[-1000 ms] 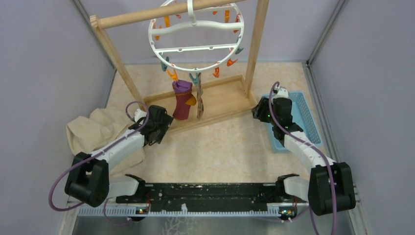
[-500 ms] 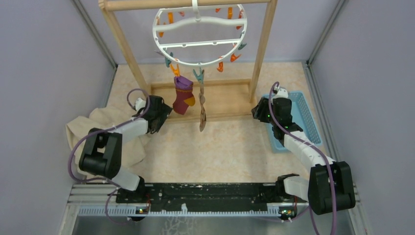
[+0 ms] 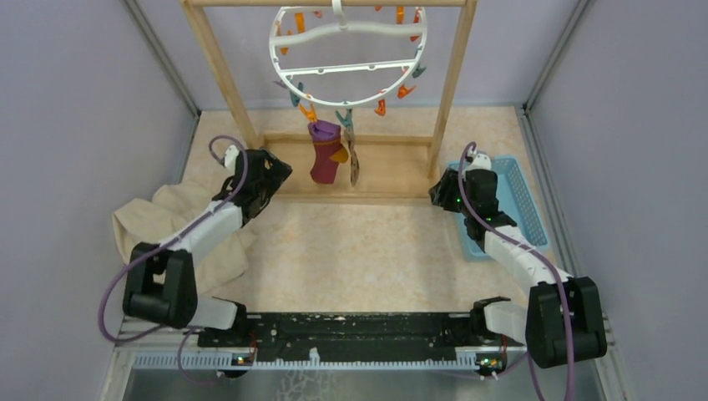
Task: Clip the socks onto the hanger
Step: Move the clothesline to the center of the board, then reset both arms
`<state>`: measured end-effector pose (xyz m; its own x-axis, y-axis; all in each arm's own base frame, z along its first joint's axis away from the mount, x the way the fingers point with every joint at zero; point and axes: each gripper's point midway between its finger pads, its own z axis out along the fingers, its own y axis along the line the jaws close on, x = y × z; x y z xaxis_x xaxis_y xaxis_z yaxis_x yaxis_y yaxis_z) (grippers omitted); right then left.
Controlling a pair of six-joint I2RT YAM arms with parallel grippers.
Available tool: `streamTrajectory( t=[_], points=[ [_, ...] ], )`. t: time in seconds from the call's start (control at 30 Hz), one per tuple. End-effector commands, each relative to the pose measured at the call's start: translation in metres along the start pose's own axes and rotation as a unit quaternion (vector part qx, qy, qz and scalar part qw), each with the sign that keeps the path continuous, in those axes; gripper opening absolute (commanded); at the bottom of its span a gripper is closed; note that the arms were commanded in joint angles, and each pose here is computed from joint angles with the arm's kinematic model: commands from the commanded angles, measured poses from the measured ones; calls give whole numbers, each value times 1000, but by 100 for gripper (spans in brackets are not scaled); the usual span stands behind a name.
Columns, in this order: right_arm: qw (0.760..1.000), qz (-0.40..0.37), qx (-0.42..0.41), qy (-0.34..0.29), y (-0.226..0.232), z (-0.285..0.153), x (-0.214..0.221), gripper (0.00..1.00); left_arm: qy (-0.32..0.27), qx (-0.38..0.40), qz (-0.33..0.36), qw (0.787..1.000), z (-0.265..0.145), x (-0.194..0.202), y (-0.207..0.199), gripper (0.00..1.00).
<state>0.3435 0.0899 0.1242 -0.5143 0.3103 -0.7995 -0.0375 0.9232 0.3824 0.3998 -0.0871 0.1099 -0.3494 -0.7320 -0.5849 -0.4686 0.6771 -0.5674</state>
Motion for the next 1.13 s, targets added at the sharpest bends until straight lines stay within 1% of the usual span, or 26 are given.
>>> streamTrajectory(
  t=[0.0,0.1,0.2,0.3,0.5,0.6,0.77,1.1],
  points=[
    [999,7,-19,-28,7,-6,-11,49,-43,63,60,995,-41,-24,-19,99],
    [999,5,-29,-28,10,-9,-10,49,-81,82,102,988,-67,-32,-12,99],
    [999,6,-33,-28,11,-9,-8,49,-105,104,109,983,-92,-43,-13,99],
    [999,7,-32,-25,10,-10,-5,49,-114,117,122,979,-117,-55,-19,99],
    [999,8,-28,-26,8,-16,-3,49,-132,133,137,973,-151,-74,-27,99],
    [999,7,-27,-32,6,-19,-2,49,-142,129,147,970,-158,-78,-22,99],
    [999,8,-36,-17,9,-14,4,49,-152,128,143,970,-156,-78,-18,99],
    [999,11,-35,-11,7,-9,7,49,-143,134,147,970,-156,-74,-18,99]
  ],
)
